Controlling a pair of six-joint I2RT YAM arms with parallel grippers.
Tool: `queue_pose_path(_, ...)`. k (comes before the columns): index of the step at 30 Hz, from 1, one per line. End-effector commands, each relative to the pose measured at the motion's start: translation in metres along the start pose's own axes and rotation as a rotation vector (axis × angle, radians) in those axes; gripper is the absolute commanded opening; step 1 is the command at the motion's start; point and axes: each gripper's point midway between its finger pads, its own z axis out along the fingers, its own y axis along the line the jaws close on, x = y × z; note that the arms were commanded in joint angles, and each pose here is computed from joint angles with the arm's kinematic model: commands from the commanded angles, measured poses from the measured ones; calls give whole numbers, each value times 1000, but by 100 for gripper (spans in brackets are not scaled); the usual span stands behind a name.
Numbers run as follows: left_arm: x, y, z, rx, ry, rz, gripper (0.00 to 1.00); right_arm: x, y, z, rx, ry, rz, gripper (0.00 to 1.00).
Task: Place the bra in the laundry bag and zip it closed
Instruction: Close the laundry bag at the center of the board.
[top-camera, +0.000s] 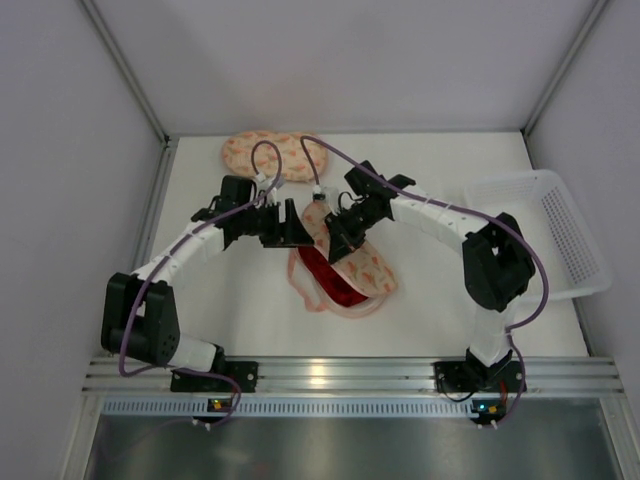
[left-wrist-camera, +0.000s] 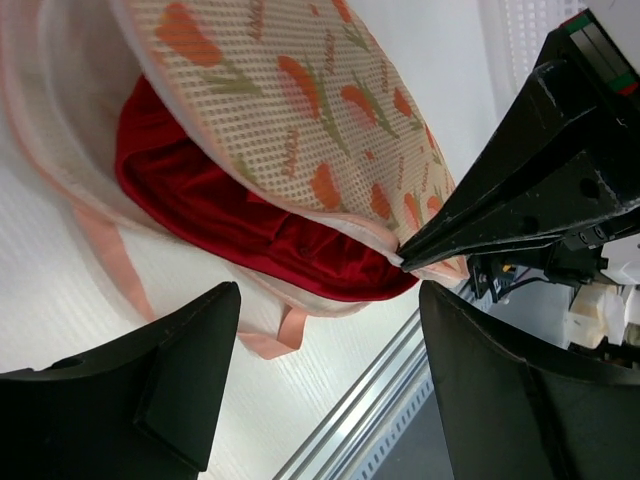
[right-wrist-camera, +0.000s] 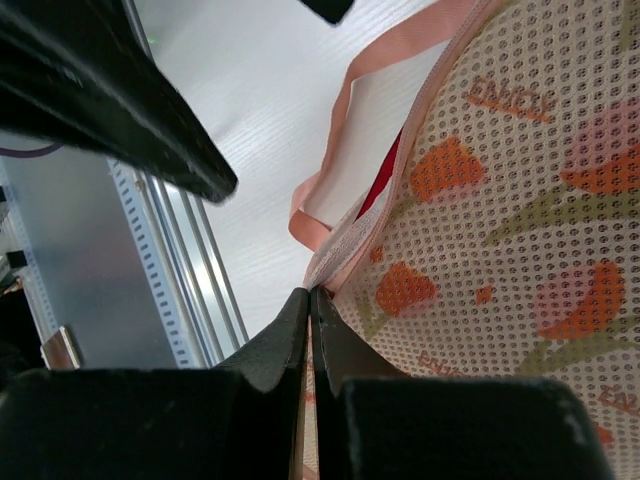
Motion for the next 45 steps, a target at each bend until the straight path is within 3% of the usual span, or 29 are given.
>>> queue_pose_path(1, -3, -21, 14, 75, -1, 33, 77, -24, 14, -3, -21, -64, -73, 0)
queue_pose_path(12, 10, -33, 44, 95, 90, -9, 67, -28, 22, -7, -32, -72, -69, 0)
queue_pose_path(15, 10, -34, 50, 96, 103, -11, 56, -27, 24, -4, -38, -64, -71, 0)
queue_pose_path(16, 10, -35, 52, 99, 108, -15, 46, -27, 26, -6, -40, -66, -75, 0)
queue_pose_path(19, 8, -33, 57, 107, 116, -31, 33, -28, 31, -11, -33, -85, -101, 0)
queue_pose_path(21, 6, -34, 59, 114, 115, -37, 17, -25, 28, -13, -4, -90, -121, 0)
queue_pose_path(22, 7, -34, 61, 122, 126, -45, 12, -25, 29, -19, 11, -99, -147, 6)
queue_pose_path(23, 6, -34, 62, 124, 128, -47, 0, -26, 24, -22, 53, -101, -159, 14)
queue_pose_path(25, 3, -37, 61, 130, 121, -43, 0, -36, 26, -39, 110, -125, -247, 27)
queue_pose_path(27, 2, -41, 59, 141, 120, -40, 0, -41, 22, -56, 198, -143, -311, 31)
queue_pose_path(30, 0, -47, 56, 161, 119, -31, 0, -54, 36, -84, 296, -207, -460, 45)
queue_pose_path(31, 0, -47, 56, 162, 122, -35, 0, -57, 33, -97, 403, -221, -486, 46)
queue_pose_path(35, 2, -48, 57, 175, 134, -44, 0, -42, 52, -81, 525, -121, -708, 38)
queue_pose_path(39, 1, -56, 54, 207, 142, -36, 0, -18, 78, -27, 599, -5, -986, 26)
queue_pose_path(43, 3, -60, 50, 228, 152, -14, 0, 6, 46, 21, 769, 176, -1135, 14)
queue_pose_path(45, 6, -59, 48, 221, 163, -14, 0, 1, 29, 22, 925, 212, -1164, 11)
